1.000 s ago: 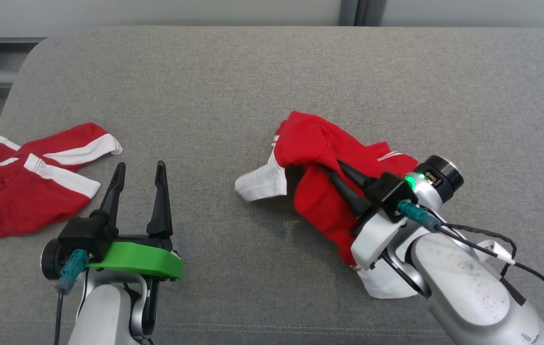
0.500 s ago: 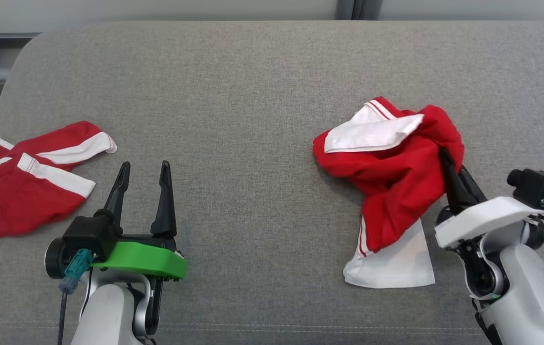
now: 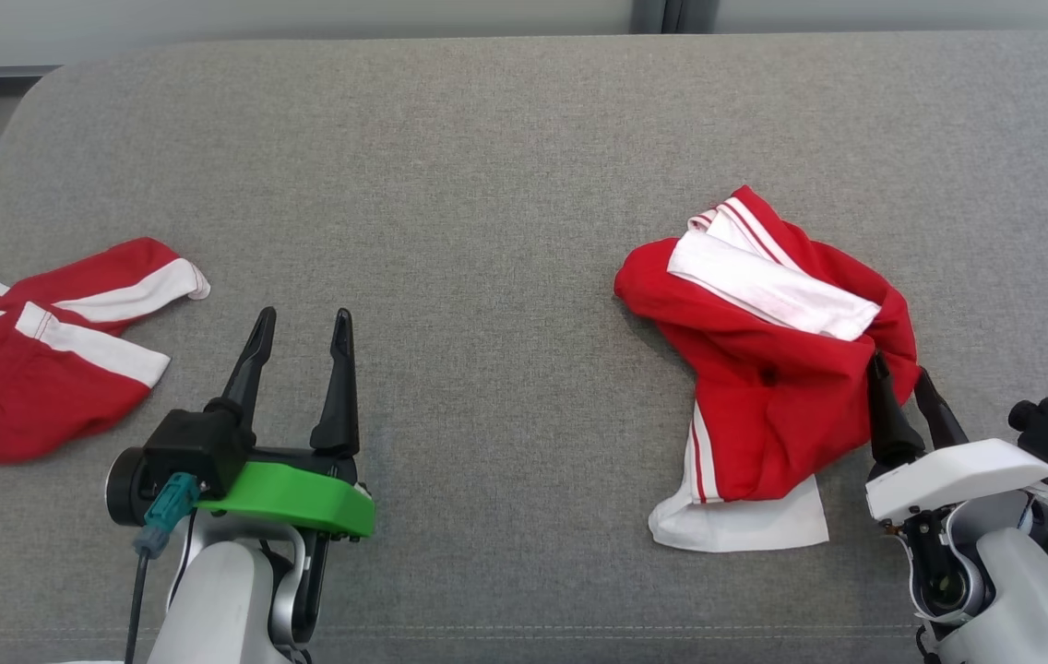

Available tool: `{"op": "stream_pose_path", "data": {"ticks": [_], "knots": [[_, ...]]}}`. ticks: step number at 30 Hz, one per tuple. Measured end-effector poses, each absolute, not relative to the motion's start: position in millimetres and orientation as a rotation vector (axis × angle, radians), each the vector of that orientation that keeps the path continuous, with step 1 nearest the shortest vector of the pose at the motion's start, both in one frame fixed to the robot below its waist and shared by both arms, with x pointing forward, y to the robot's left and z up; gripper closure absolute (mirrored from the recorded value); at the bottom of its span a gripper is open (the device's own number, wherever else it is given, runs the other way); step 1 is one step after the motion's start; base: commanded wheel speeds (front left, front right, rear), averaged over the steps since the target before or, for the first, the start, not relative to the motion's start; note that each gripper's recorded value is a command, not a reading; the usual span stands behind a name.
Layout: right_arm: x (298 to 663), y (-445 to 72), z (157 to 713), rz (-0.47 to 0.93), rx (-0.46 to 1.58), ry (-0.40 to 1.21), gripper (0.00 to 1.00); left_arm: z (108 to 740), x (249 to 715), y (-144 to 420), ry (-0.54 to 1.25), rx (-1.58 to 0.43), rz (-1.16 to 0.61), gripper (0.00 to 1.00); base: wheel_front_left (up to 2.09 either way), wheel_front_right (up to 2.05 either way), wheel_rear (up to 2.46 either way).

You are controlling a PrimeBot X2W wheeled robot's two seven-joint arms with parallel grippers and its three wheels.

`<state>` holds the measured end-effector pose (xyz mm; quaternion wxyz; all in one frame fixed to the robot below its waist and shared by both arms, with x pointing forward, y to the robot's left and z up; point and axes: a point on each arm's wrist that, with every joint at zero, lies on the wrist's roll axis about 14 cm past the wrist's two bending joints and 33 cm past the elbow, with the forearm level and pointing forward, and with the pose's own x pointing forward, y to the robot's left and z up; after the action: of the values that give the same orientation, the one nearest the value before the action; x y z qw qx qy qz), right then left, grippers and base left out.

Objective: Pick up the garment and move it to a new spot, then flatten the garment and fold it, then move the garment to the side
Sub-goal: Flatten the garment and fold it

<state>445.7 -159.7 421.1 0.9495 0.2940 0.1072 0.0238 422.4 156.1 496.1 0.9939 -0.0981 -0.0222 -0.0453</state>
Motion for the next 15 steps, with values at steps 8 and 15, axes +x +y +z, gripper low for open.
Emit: {"op": "stream_pose_path", "data": {"ticks": [8, 15], "knots": [[452, -180, 470, 0.071, 0.459, 0.027, 0.00, 498, 425, 142, -0.046, -0.188, -0.142, 0.00, 0.00, 0.00, 0.00], [436, -176, 521, 0.126, 0.259, -0.140, 0.00, 500, 429, 136, -0.045, -0.171, -0.167, 0.00, 0.00, 0.00, 0.00]]}}
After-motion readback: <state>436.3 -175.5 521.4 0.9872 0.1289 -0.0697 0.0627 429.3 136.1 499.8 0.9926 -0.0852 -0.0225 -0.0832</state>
